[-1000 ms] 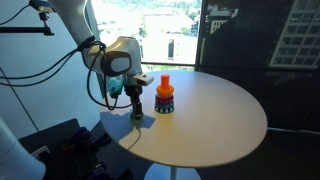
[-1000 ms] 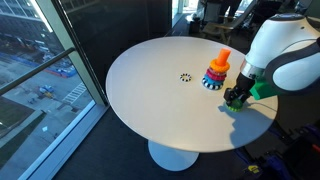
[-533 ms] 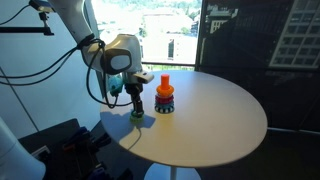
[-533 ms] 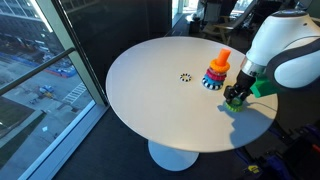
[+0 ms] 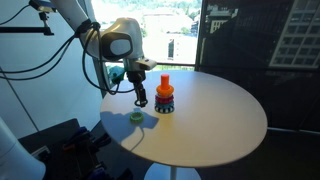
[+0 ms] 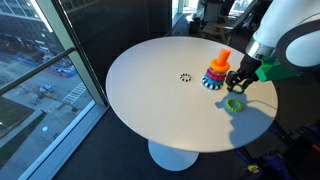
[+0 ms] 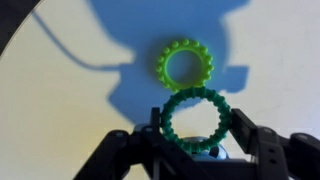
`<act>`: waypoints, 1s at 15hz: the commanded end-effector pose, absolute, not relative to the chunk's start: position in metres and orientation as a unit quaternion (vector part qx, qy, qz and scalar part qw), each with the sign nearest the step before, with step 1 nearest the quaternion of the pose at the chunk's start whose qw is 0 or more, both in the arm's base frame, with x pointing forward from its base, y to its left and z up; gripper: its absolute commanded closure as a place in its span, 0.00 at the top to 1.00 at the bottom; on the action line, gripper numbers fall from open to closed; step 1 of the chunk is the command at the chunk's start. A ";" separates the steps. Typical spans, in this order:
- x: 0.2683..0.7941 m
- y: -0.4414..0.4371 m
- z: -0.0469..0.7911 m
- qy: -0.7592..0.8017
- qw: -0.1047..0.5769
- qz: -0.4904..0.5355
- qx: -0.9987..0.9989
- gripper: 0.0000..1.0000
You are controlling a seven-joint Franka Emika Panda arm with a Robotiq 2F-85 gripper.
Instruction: Put the green ring on the orange stand
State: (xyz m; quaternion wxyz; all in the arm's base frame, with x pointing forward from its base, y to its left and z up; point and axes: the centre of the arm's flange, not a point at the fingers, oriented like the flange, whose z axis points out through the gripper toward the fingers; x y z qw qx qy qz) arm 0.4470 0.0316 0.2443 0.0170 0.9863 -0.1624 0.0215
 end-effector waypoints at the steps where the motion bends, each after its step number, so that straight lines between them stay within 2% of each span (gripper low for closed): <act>1: 0.457 0.029 0.286 -0.170 0.010 0.035 0.985 0.45; 15: 0.495 0.024 0.387 -0.208 -0.037 0.089 0.973 0.45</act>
